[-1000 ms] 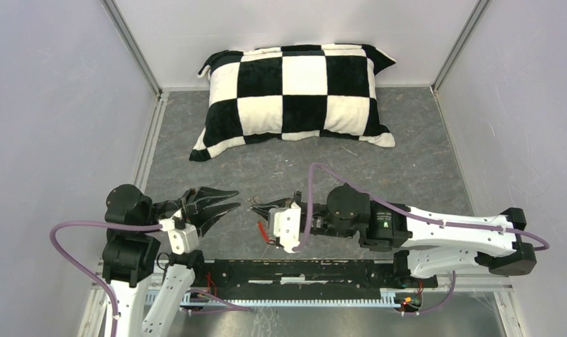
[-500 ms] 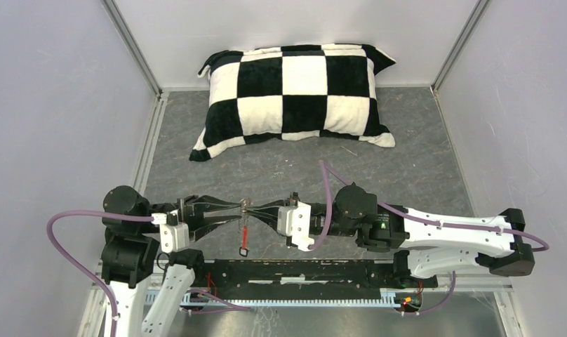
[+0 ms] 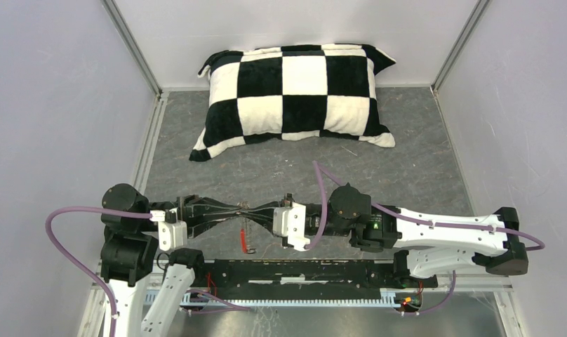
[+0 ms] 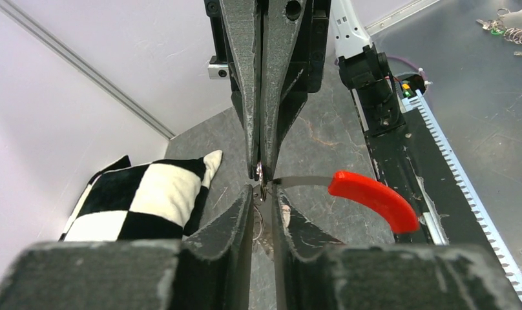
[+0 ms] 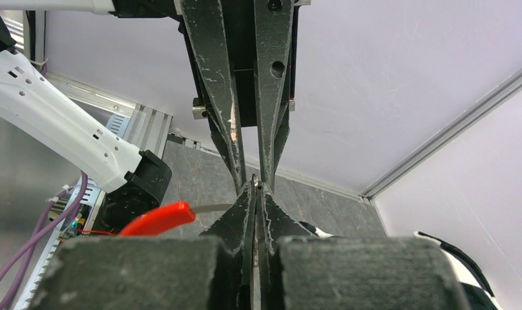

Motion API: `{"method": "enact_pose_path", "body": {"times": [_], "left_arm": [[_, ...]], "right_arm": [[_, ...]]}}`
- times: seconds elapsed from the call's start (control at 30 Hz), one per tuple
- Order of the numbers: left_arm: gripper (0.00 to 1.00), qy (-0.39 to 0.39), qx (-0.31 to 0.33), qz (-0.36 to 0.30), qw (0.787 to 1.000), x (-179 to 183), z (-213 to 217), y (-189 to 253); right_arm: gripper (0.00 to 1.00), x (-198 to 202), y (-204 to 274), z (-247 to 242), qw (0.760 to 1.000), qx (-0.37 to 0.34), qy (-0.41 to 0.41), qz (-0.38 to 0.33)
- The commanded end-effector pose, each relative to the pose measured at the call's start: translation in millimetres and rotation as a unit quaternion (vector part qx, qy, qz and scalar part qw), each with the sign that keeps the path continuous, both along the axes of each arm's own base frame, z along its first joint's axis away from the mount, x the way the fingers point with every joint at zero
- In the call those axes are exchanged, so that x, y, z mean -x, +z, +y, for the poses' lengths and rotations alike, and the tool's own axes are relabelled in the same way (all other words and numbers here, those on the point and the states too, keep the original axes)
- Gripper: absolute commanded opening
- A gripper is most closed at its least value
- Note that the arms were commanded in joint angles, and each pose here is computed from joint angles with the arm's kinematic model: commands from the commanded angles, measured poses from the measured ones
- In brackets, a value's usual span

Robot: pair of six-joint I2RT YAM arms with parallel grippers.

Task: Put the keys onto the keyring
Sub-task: Adjust the keyring.

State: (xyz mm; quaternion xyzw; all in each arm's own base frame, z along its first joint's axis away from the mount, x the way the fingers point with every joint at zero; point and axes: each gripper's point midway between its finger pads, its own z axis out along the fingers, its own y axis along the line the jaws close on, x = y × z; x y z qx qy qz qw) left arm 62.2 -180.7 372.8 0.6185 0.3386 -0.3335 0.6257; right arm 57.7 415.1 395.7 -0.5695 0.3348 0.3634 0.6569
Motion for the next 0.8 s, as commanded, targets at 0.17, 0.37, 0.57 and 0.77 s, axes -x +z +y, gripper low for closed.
{"method": "enact_pose_path", "body": {"times": [0.17, 0.37, 0.57, 0.77], "left_arm": [[0.17, 0.002, 0.002, -0.003, 1.000, -1, 0, 8], [0.08, 0.012, 0.002, -0.014, 1.000, -3, 1, 5], [0.02, 0.040, 0.001, -0.086, 0.995, -11, 4, 2], [0.02, 0.064, -0.008, -0.238, 0.969, -20, 8, 8]], "right_arm": [[0.00, 6, 29, -4, 0.997, -0.069, 0.016, 0.010], [0.01, 7, 30, -7, 0.996, -0.089, 0.018, 0.018], [0.00, 12, 27, -6, 0.995, -0.087, 0.032, 0.023], [0.19, 13, 28, -12, 0.996, -0.082, 0.035, 0.022]]}}
